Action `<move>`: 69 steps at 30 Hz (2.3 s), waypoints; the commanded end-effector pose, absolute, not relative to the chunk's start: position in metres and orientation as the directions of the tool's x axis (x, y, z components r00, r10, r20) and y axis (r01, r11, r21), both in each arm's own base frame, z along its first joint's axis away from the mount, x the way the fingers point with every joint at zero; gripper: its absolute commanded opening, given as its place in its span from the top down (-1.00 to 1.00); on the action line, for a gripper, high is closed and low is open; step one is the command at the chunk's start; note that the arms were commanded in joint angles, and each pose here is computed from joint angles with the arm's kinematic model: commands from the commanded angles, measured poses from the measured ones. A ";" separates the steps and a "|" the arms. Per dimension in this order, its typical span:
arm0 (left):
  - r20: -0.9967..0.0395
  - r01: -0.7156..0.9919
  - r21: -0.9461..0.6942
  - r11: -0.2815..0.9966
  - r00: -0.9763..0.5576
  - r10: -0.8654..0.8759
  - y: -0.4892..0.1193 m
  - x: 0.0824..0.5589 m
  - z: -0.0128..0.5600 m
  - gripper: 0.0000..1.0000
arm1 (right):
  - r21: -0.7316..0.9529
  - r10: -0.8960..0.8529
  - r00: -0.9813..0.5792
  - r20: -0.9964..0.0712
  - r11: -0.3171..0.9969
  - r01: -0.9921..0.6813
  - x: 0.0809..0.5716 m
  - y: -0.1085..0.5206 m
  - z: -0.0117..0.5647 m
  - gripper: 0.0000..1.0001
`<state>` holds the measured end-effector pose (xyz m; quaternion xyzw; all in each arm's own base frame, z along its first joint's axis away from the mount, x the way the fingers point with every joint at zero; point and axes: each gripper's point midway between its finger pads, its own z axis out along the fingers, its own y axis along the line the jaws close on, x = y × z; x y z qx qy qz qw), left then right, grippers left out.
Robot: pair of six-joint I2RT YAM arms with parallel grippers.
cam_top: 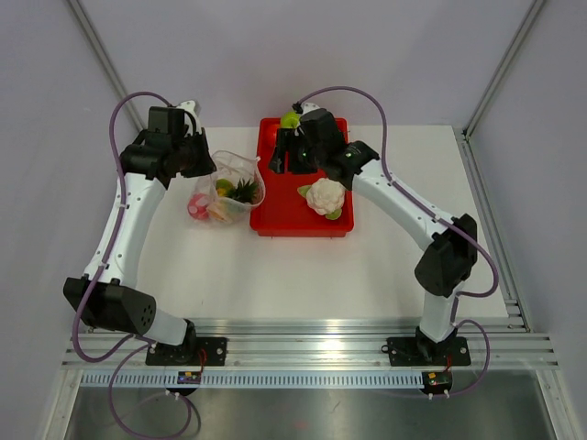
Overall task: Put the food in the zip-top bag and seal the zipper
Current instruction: Adjust the zipper food storage bag at the center of the board, then pick up the fake fruit from the bin.
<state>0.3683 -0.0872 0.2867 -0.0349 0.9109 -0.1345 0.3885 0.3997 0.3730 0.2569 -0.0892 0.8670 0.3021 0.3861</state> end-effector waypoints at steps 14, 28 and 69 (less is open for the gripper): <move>-0.759 0.084 -0.305 0.949 -0.623 -0.189 -0.092 0.374 0.323 1.00 | 0.265 0.156 -0.553 -0.818 0.956 -0.122 0.499 0.283 0.255 -0.67; -0.757 0.079 -0.297 0.952 -0.627 -0.184 -0.091 0.378 0.324 1.00 | 0.282 0.217 -0.385 -0.897 0.952 -0.121 0.616 0.284 0.243 -0.94; -0.718 0.068 -0.269 0.961 -0.679 -0.153 -0.091 0.388 0.280 1.00 | 0.597 0.530 -0.276 -0.802 0.700 -0.391 0.691 0.343 0.192 -0.99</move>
